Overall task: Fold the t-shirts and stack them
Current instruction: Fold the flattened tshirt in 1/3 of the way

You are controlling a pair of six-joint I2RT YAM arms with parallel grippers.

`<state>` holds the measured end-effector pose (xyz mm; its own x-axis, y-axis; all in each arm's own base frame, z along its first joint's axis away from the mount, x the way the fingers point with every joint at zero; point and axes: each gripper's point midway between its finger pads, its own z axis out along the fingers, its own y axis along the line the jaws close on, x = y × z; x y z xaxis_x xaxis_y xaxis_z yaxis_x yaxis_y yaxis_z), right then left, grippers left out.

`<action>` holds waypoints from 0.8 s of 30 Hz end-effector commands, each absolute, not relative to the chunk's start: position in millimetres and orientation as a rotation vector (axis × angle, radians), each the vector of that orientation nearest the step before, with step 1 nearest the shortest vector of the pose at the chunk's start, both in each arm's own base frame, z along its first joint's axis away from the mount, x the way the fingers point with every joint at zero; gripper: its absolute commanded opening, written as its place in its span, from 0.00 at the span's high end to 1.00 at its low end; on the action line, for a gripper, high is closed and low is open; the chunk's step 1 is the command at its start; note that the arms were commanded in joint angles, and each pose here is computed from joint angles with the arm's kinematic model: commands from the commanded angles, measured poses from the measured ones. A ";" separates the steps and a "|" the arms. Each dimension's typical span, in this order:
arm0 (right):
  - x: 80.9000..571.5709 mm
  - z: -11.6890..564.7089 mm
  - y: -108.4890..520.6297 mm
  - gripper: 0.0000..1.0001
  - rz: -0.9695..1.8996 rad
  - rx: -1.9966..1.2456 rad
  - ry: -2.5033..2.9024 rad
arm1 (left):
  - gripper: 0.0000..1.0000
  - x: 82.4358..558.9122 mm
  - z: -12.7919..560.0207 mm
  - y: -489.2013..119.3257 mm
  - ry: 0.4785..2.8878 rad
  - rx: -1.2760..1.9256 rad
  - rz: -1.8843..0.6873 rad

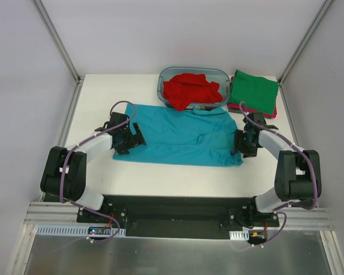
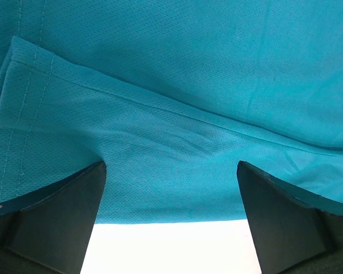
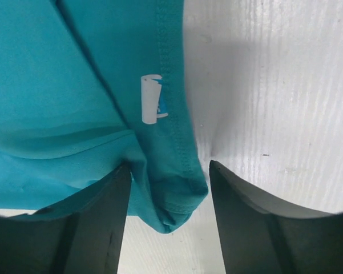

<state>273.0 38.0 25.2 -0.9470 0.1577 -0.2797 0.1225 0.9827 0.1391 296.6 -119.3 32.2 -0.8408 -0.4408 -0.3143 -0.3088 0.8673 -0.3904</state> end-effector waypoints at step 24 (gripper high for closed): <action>277.3 34.7 114.0 0.00 0.435 0.037 2.820 | 0.01 259.0 18.7 -98.0 2.734 -0.565 -0.347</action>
